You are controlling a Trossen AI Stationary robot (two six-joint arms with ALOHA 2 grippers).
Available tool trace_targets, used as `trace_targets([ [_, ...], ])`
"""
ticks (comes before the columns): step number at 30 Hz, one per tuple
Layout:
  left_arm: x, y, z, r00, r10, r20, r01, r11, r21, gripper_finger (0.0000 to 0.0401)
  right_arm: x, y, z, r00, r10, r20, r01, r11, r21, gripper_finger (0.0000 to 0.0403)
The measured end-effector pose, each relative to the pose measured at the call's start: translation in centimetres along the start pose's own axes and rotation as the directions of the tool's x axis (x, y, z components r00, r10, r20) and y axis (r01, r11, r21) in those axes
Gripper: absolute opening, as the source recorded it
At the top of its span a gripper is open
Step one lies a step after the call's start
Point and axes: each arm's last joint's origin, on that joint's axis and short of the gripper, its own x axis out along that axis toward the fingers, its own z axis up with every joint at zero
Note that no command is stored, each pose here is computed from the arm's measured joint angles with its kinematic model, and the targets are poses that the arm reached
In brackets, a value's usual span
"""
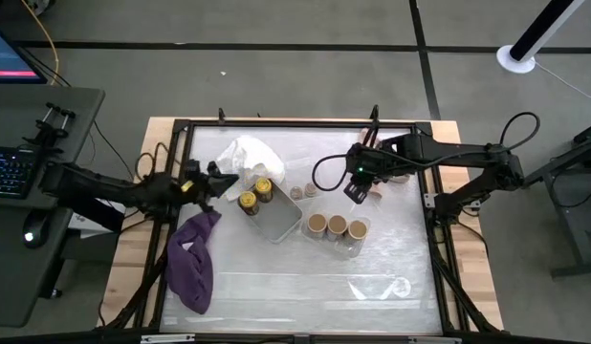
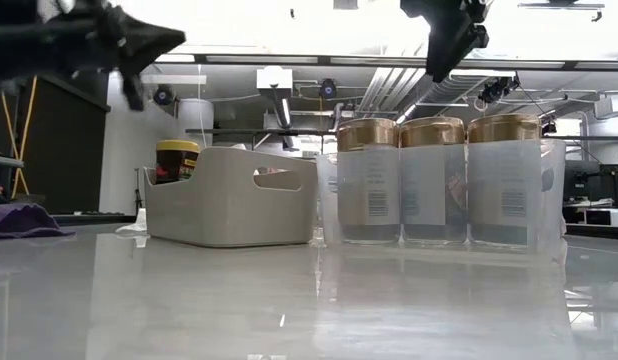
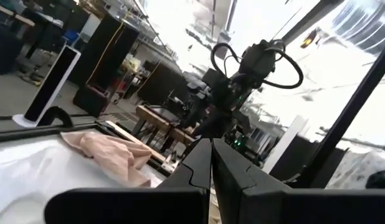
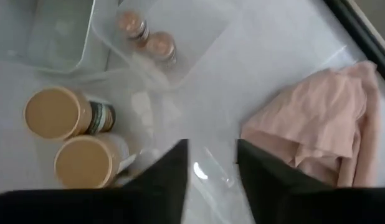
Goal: Sort spices by type
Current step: Return to Home Position
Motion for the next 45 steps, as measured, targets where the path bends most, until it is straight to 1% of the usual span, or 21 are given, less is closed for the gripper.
trace_targets([
  [2,-1.3,0.8,-0.6,1.0,0.004,0.007,-0.004,1.0,-0.026,0.0,0.0,0.1,-0.2,1.0,0.008,-0.018,-0.008,1.0,-0.007,0.0096],
  [4,-1.5,0.8,-0.6,1.0,0.013,-0.02,-0.014,0.999,-0.03,0.0,-0.1,0.2,-0.5,0.999,0.008,-0.039,-0.009,1.0,-0.021,0.0033],
  [5,-1.7,0.8,-0.5,1.0,0.006,-0.022,-0.007,1.0,-0.026,0.0,-0.2,0.3,-0.8,0.998,0.009,-0.063,-0.011,0.999,-0.033,0.0018],
  [8,-2.0,0.7,-0.3,1.0,-0.014,-0.028,0.013,1.0,-0.017,0.0,-0.3,0.8,-2.2,0.989,-0.006,-0.151,-0.005,0.997,-0.071,0.002],
  [11,-2.2,0.8,-0.2,1.0,-0.015,-0.028,0.015,1.0,-0.013,0.0,0.1,0.9,-5.2,0.972,-0.023,-0.233,0.002,0.996,-0.089,0.0008],
  [13,-2.2,0.8,-0.2,0.999,-0.015,-0.029,0.015,1.0,-0.012,0.0,0.6,0.9,-7.8,0.964,0.024,-0.266,-0.039,0.998,-0.053,0.0003],
  [15,-2.3,0.8,-0.2,0.999,-0.015,-0.03,0.015,1.0,0.0,0.0,1.3,0.6,-10.7,0.954,0.105,-0.282,-0.105,0.994,0.017,0.0006],
  [17,-2.2,0.8,-0.2,0.999,-0.014,-0.031,0.015,1.0,0.019,0.0,2.1,0.1,-13.2,0.946,0.205,-0.253,-0.186,0.978,0.096,0.0002],
  [19,-2.2,0.8,-0.2,0.999,-0.014,-0.031,0.015,1.0,0.026,0.0,2.6,-0.4,-14.8,0.935,0.312,-0.166,-0.291,0.946,0.141,0.0002],
  [21,-2.2,0.8,-0.2,0.999,-0.014,-0.031,0.015,1.0,0.02,0.0,3.4,-0.9,-15.4,0.921,0.387,-0.029,-0.381,0.916,0.13,0.0001],
  [24,-2.2,0.8,-0.2,0.999,-0.014,-0.031,0.014,1.0,0.012,0.0,4.6,-2.2,-15.3,0.888,0.405,0.218,-0.43,0.899,0.081,0.0001],
  [27,-2.2,0.8,-0.2,0.999,-0.014,-0.031,0.014,1.0,0.016,0.0,6.2,-3.7,-15.1,0.828,0.414,0.378,-0.453,0.892,0.015,0.0001],
  [29,-2.2,0.8,-0.2,0.999,-0.014,-0.031,0.014,1.0,0.012,0.0,7.2,-4.5,-15.3,0.753,0.46,0.47,-0.495,0.867,-0.055,0.0001],
  [31,-2.2,0.8,-0.2,0.999,-0.014,-0.03,0.014,1.0,0.007,0.0,8.0,-5.0,-15.5,0.645,0.536,0.545,-0.555,0.819,-0.148,0.0001],
  [34,-2.2,0.8,-0.2,0.999,-0.014,-0.03,0.014,1.0,0.007,0.0,8.8,-5.4,-16.1,0.447,0.631,0.633,-0.633,0.724,-0.275,0.0],
  [36,-2.2,0.8,-0.2,0.999,-0.014,-0.03,0.014,1.0,0.007,0.0,9.1,-5.5,-16.6,0.338,0.66,0.671,-0.627,0.69,-0.363,0.0],
  [37,-2.2,0.8,-0.2,0.999,-0.014,-0.03,0.014,1.0,0.007,0.0,9.3,-5.6,-16.9,0.308,0.667,0.679,-0.615,0.684,-0.392,0.0],
  [39,-2.2,0.8,-0.2,0.999,-0.014,-0.03,0.014,1.0,0.007,0.0,9.9,-5.7,-17.4,0.272,0.672,0.689,-0.588,0.683,-0.433,0.0],
  [42,-2.2,0.8,-0.2,0.999,-0.014,-0.03,0.014,1.0,0.007,0.0,10.7,-5.9,-18.1,0.275,0.673,0.687,-0.556,0.694,-0.457,0.0],
  [43,-2.2,0.8,-0.2,0.999,-0.014,-0.03,0.014,1.0,0.007,0.0,11.1,-6.0,-18.3,0.284,0.673,0.684,-0.551,0.698,-0.458,0.0],
  [45,-2.2,0.8,-0.2,0.999,-0.014,-0.03,0.014,1.0,0.007,0.0,11.7,-6.0,-18.6,0.352,0.661,0.663,-0.543,0.721,-0.431,0.0],
])
